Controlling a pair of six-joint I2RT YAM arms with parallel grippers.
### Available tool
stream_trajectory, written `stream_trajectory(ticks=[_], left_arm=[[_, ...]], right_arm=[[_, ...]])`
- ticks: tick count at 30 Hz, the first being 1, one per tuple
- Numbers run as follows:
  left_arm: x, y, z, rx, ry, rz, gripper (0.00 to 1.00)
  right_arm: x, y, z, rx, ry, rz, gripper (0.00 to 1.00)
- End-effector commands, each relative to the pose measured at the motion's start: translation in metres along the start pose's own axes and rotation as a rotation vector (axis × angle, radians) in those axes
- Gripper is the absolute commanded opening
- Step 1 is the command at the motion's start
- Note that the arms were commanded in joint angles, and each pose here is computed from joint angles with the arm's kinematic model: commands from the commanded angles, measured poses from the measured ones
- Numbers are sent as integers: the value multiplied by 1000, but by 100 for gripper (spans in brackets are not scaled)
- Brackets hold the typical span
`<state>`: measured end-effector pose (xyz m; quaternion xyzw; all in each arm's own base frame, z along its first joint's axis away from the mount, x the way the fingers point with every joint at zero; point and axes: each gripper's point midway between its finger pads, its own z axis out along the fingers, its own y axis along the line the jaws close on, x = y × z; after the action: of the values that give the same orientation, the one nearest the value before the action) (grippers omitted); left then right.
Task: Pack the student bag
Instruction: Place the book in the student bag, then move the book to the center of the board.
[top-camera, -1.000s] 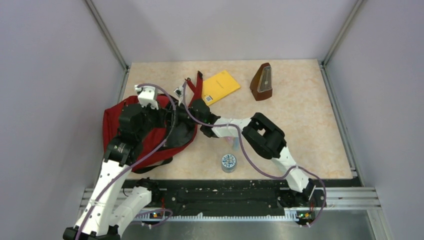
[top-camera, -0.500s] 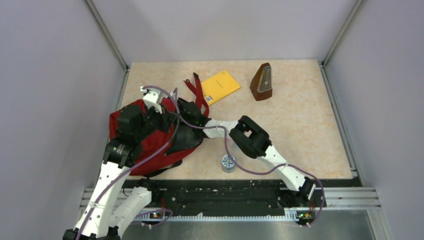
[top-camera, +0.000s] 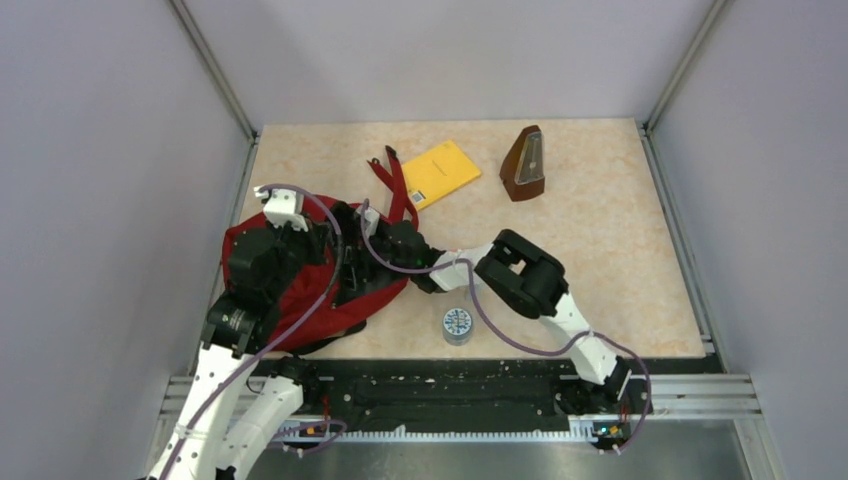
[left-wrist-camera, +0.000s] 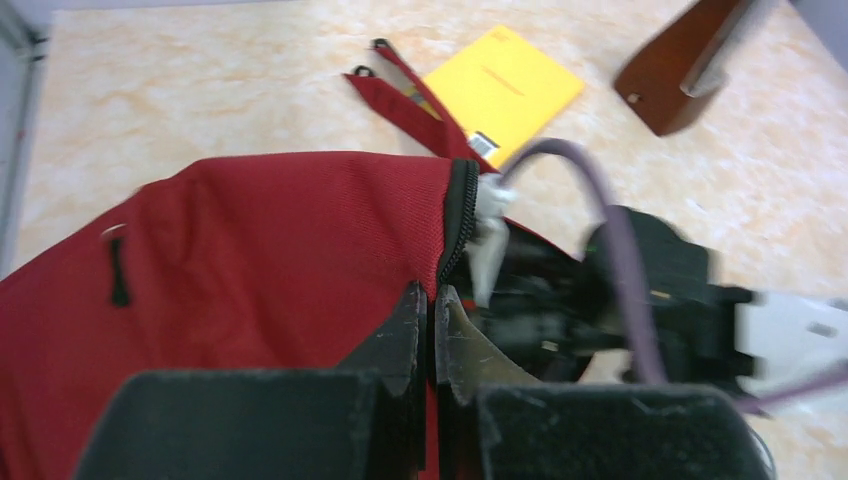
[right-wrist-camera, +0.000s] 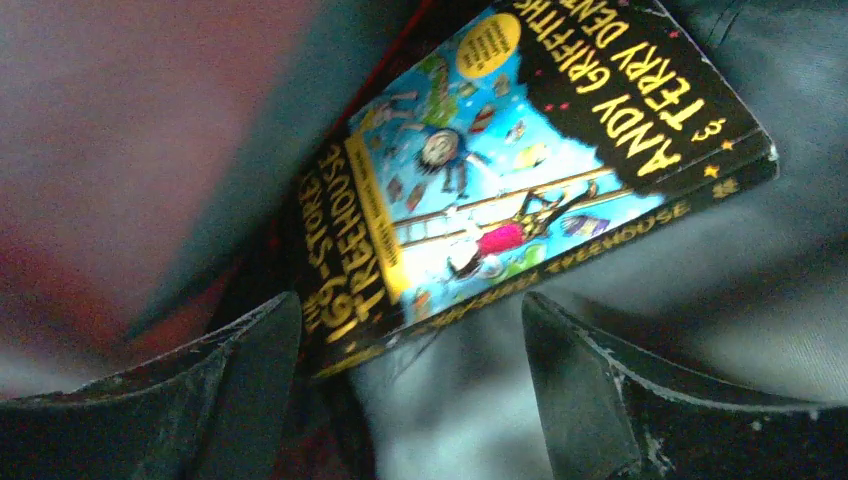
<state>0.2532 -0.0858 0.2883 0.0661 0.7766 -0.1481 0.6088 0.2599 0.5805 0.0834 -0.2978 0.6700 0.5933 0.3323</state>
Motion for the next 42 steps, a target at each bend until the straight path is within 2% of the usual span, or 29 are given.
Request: stream_trajectory(ticks=[1, 8, 13, 19, 25, 28, 30, 36, 39, 42], left_arm=[[-13, 35, 4, -204, -80, -30, 0], [4, 38, 13, -211, -14, -15, 0], [7, 36, 15, -198, -7, -2, 0], [10, 39, 15, -209, -3, 1, 0], [13, 42, 15, -226, 7, 8, 0], [14, 45, 15, -240, 8, 10, 0], [14, 46, 14, -248, 7, 11, 0], [16, 49, 15, -262, 14, 13, 0], [16, 50, 15, -267, 13, 13, 0], [16, 50, 14, -271, 13, 13, 0]], right_arm=[[-80, 72, -37, -66, -159, -245, 80], [-66, 71, -93, 52, -79, -328, 82], [-89, 55, -123, 171, -81, -385, 82], [-100, -6, -139, 504, 63, -572, 81], [-103, -50, -136, 690, 111, -603, 74], [-98, -57, -131, 696, 131, -599, 64], [-95, -54, -128, 670, 125, -584, 61], [-82, -25, -121, 540, 134, -561, 61], [-93, 0, -125, 487, 97, -561, 65], [-113, 17, -138, 507, 46, -555, 71]])
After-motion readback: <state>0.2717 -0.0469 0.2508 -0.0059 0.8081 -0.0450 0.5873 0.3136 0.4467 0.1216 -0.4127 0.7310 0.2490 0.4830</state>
